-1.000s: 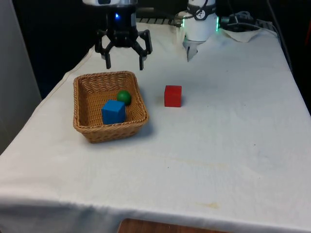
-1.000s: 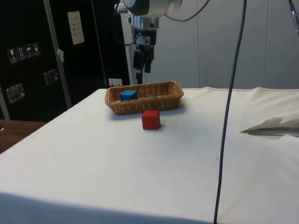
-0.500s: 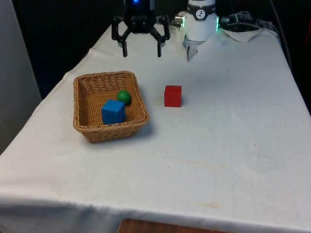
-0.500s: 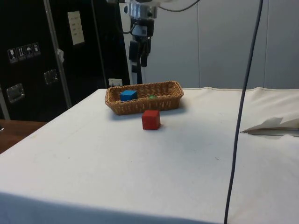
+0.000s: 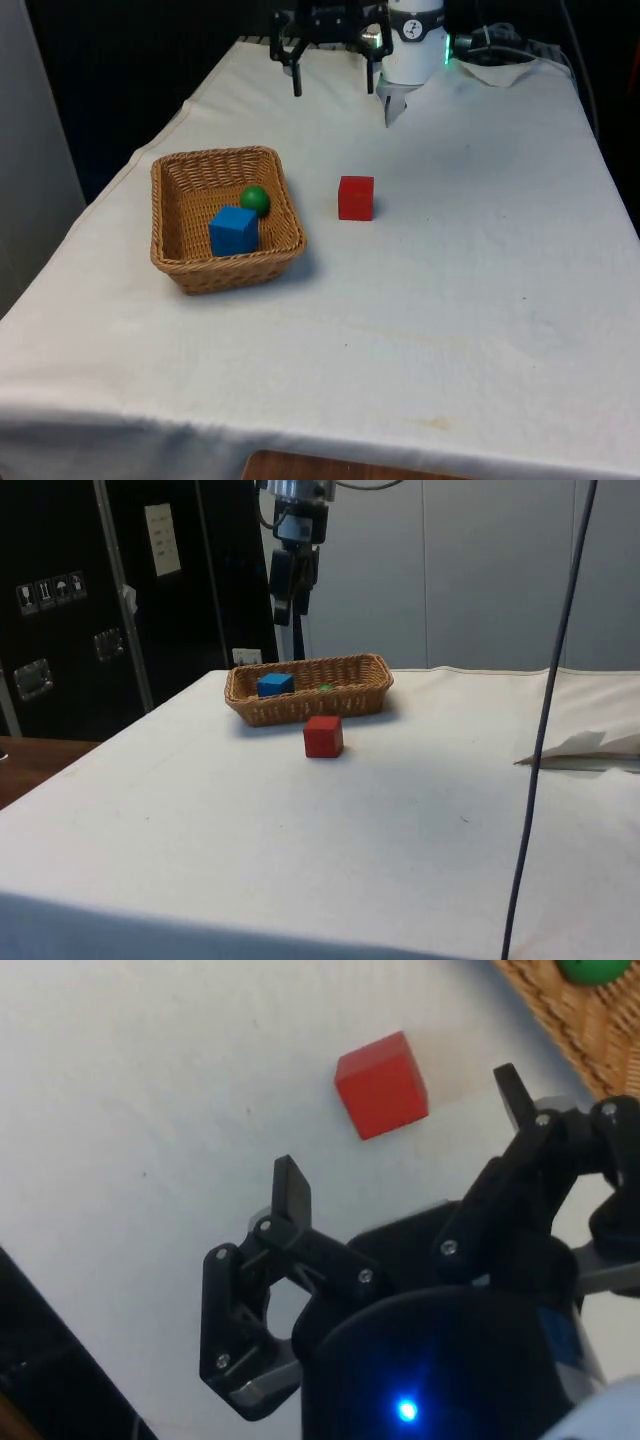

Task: Place all non-red objects into the basket.

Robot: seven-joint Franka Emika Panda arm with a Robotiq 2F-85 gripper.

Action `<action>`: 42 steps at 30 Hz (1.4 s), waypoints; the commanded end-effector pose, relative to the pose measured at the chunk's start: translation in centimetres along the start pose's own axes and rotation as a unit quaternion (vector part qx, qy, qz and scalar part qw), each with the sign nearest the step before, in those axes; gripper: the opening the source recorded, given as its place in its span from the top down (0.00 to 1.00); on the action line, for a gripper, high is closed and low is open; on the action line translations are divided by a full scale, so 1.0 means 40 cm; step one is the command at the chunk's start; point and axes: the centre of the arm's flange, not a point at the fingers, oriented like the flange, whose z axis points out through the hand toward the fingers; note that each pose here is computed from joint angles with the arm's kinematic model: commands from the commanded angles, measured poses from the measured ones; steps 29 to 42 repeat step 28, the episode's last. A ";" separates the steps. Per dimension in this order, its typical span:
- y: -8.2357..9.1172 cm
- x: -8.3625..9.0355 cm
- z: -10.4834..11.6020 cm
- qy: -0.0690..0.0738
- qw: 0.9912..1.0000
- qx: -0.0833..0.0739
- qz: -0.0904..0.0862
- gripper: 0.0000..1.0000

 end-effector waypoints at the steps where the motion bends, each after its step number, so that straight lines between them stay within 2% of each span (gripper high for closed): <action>1: -0.013 -0.002 -0.006 0.004 1.000 -0.006 0.000 0.00; 2: -0.021 -0.003 -0.008 0.004 1.000 -0.005 -0.001 0.00; 3: -0.025 -0.003 -0.011 0.002 1.000 0.003 -0.003 0.00; 4: -0.037 -0.006 -0.013 0.006 1.000 -0.003 -0.003 0.00; 10: -0.091 -0.016 -0.025 0.013 1.000 0.004 -0.011 0.00; 11: -0.088 -0.014 -0.025 0.010 1.000 0.012 -0.012 0.00; 12: -0.097 -0.017 -0.026 0.014 1.000 0.005 -0.012 0.00; 16: -0.127 -0.023 -0.029 0.017 1.000 0.009 -0.017 0.00; 17: -0.143 -0.026 -0.032 0.019 1.000 0.012 -0.020 0.00; 18: -0.140 -0.025 -0.032 0.016 0.999 0.020 -0.022 0.00; 19: -0.150 -0.028 -0.033 0.019 0.999 0.013 -0.022 0.00; 23: -0.186 -0.038 -0.039 0.022 0.999 0.019 -0.027 0.00; 27: -0.195 -0.042 -0.041 0.024 0.999 0.024 -0.029 0.00; 28: -0.197 -0.041 -0.044 0.021 0.999 0.030 -0.030 0.00; 42: -0.197 -0.041 -0.044 0.021 0.999 0.030 -0.030 0.00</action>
